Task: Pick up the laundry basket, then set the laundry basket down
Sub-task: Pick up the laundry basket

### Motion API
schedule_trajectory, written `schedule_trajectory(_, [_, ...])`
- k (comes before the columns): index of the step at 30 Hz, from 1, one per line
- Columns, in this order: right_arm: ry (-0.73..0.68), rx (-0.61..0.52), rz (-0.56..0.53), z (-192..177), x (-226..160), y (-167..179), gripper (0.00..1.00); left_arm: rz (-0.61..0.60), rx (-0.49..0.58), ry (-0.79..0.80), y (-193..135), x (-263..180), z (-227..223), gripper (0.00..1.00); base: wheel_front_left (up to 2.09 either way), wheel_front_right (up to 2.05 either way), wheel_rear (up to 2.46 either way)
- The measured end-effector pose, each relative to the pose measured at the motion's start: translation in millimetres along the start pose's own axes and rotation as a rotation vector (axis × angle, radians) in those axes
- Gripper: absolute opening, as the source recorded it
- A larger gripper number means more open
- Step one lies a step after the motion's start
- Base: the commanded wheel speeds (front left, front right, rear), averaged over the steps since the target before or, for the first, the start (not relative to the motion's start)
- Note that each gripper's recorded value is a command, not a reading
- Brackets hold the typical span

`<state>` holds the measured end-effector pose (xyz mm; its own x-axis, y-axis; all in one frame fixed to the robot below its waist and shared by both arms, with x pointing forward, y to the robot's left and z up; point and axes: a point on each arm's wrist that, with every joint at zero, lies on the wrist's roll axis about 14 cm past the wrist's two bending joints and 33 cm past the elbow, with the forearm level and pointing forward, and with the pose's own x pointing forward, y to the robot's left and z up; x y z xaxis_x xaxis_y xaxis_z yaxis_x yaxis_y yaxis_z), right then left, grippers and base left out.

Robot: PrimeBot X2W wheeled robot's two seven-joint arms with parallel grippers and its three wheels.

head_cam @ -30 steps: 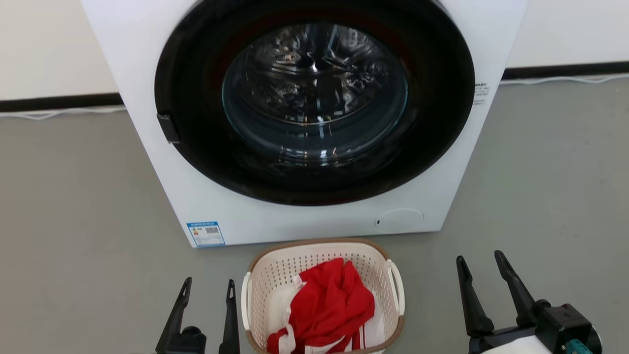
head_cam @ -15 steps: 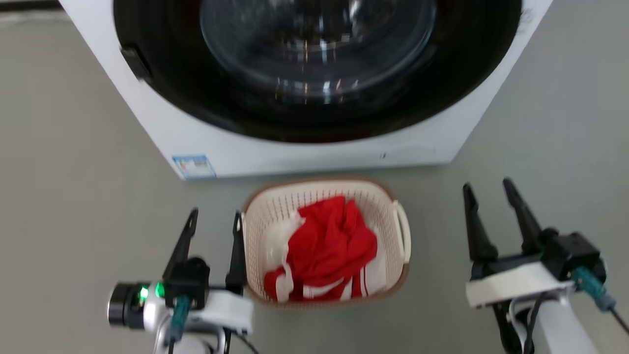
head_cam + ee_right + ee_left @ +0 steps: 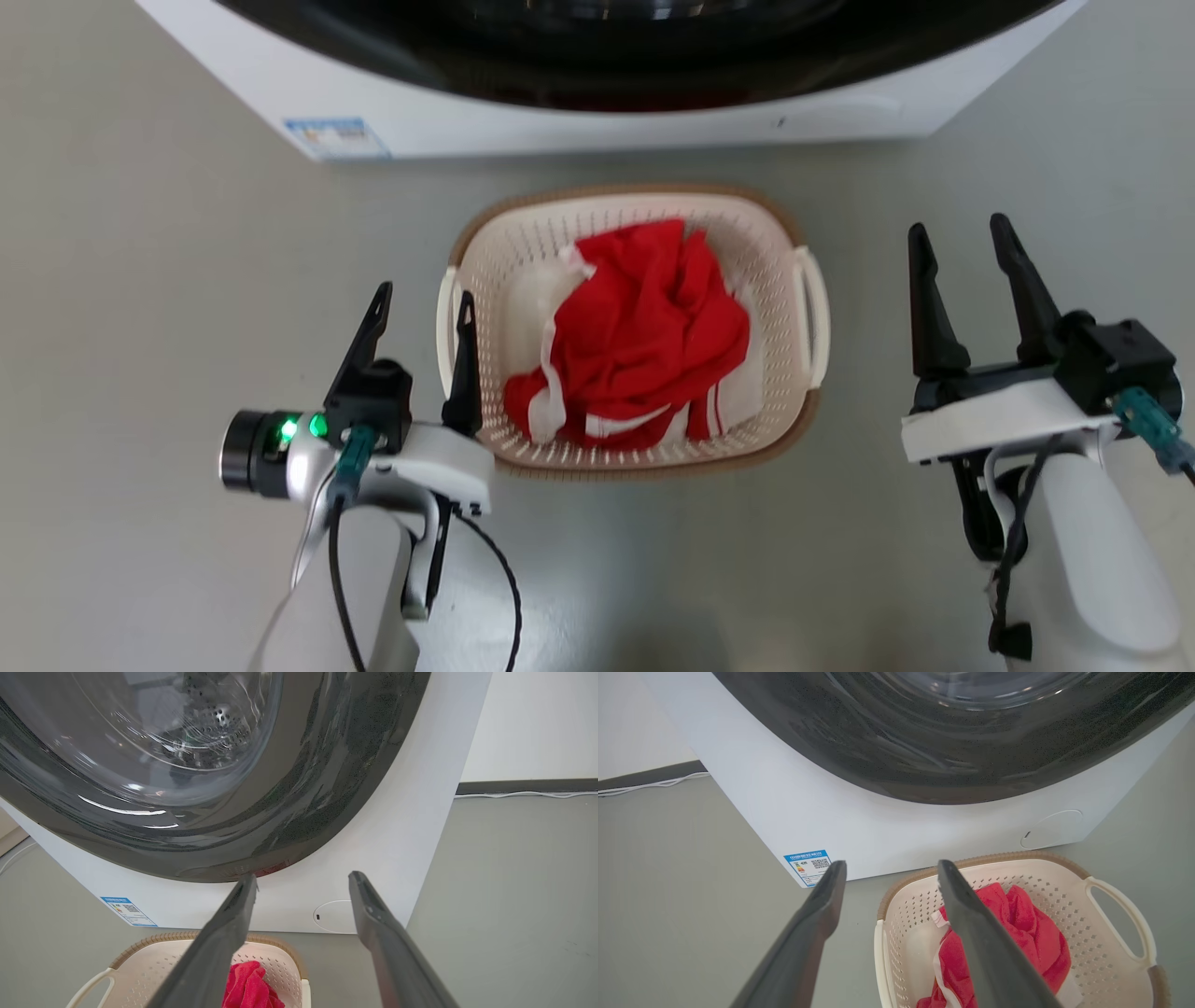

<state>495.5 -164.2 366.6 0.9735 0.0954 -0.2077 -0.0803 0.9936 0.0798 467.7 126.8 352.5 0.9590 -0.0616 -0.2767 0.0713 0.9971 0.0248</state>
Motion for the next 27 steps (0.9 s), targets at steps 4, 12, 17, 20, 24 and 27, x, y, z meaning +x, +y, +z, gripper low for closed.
schedule_trajectory(4, [0.082,0.009,-0.007,-34.8,11.4,-2.5,1.0,-0.001,-0.006,0.082,1.8,12.9,-30.6,1.0,0.0,0.0,0.0])
schedule_trajectory(12, [0.202,0.023,-0.008,-88.0,28.3,-2.3,1.0,-0.007,-0.034,0.24,1.9,23.4,-87.8,1.0,0.0,0.0,0.0])
schedule_trajectory(17, [0.281,0.03,0.003,-122.2,32.9,1.4,1.0,-0.01,-0.055,0.308,1.1,33.5,-113.9,1.0,0.0,0.0,0.0])
schedule_trajectory(20, [0.331,0.037,0.009,-143.0,33.2,4.2,1.0,-0.007,-0.06,0.35,2.0,37.5,-129.5,1.0,0.0,0.0,0.0])
schedule_trajectory(24, [0.38,0.037,0.015,-162.7,31.0,6.6,1.0,0.002,-0.075,0.395,3.6,38.1,-145.2,1.0,0.0,0.0,0.0])
schedule_trajectory(27, [0.419,0.038,0.022,-178.6,29.5,8.9,1.0,0.004,-0.073,0.433,5.0,38.2,-158.9,1.0,0.0,0.0,0.0])
